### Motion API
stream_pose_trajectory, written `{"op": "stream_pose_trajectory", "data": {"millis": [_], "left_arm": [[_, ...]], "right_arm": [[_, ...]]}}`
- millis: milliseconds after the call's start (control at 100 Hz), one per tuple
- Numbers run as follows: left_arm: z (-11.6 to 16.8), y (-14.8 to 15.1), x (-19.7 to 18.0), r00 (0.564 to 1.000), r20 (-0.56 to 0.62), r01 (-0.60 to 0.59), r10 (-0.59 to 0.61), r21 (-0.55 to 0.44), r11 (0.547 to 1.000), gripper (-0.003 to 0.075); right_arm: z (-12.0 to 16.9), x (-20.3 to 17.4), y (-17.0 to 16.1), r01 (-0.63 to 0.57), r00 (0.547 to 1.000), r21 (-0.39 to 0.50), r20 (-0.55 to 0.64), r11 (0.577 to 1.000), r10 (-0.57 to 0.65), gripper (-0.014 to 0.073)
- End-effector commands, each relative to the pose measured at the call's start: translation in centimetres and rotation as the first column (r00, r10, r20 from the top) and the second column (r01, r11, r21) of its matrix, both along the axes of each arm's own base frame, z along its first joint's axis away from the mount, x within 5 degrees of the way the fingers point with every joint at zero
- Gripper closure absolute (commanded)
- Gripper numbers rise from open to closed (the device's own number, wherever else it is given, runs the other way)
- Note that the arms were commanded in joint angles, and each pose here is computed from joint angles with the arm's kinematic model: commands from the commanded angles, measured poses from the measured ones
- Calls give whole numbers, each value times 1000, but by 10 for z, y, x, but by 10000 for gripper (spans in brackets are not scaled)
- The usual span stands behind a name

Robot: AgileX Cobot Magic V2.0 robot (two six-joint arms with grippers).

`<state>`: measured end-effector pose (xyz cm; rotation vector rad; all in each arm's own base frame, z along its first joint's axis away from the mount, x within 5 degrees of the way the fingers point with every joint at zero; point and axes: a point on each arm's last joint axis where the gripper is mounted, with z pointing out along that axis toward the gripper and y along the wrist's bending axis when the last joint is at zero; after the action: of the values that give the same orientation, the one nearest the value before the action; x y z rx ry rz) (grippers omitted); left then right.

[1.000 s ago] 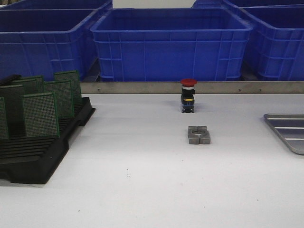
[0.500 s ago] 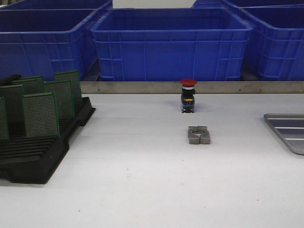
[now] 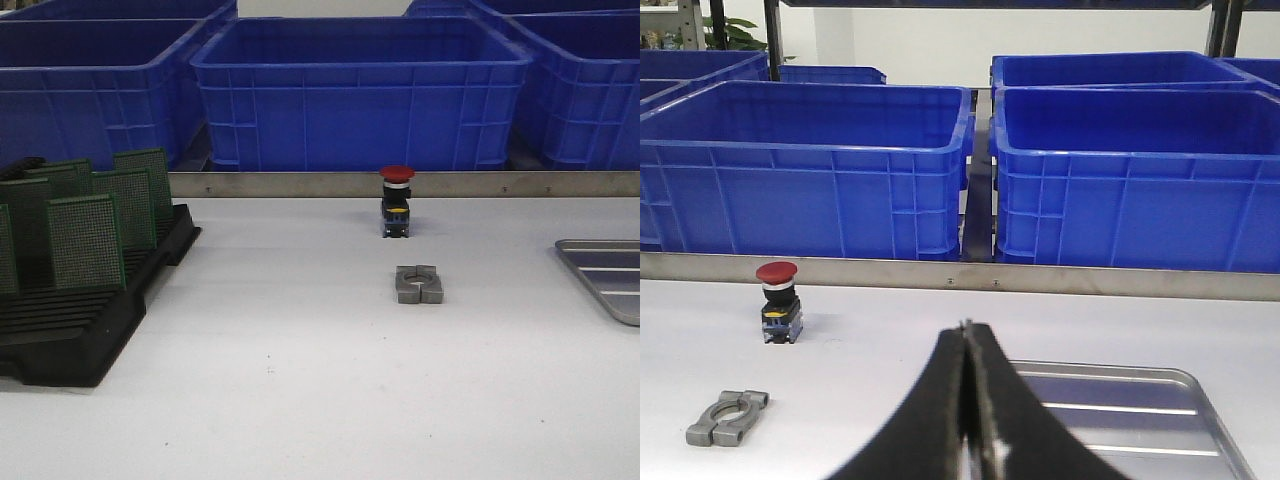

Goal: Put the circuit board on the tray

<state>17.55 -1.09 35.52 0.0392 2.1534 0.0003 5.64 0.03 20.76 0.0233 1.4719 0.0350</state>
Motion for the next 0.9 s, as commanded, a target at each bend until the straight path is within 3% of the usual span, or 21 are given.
{"op": "stream_pose_trajectory", "data": {"millis": [0, 110, 240, 450, 660, 890], "left_arm": [[22, -1, 3, 989, 148, 12, -9, -22, 1000, 186], [29, -2, 7, 987, 143, 57, -68, 75, 996, 186], [40, -4, 18, 990, 106, 86, -98, 112, 990, 186], [54, -15, 44, 960, -86, 280, -268, 180, 943, 186], [56, -29, 80, 855, -253, 504, -453, 203, 839, 186], [37, -37, 113, 665, -419, 739, -619, 245, 628, 186]], "right_arm": [[13, -4, 0, 7, 993, -8, 118, 1000, -6, 664], [13, -4, 0, 7, 993, -8, 118, 1000, -6, 664], [13, -4, 0, 7, 993, -8, 118, 1000, -6, 664], [13, -4, 0, 7, 993, -8, 118, 1000, -6, 664], [13, -4, 0, 7, 993, -8, 118, 1000, -6, 664], [13, -4, 0, 7, 993, -8, 118, 1000, -6, 664]]}}
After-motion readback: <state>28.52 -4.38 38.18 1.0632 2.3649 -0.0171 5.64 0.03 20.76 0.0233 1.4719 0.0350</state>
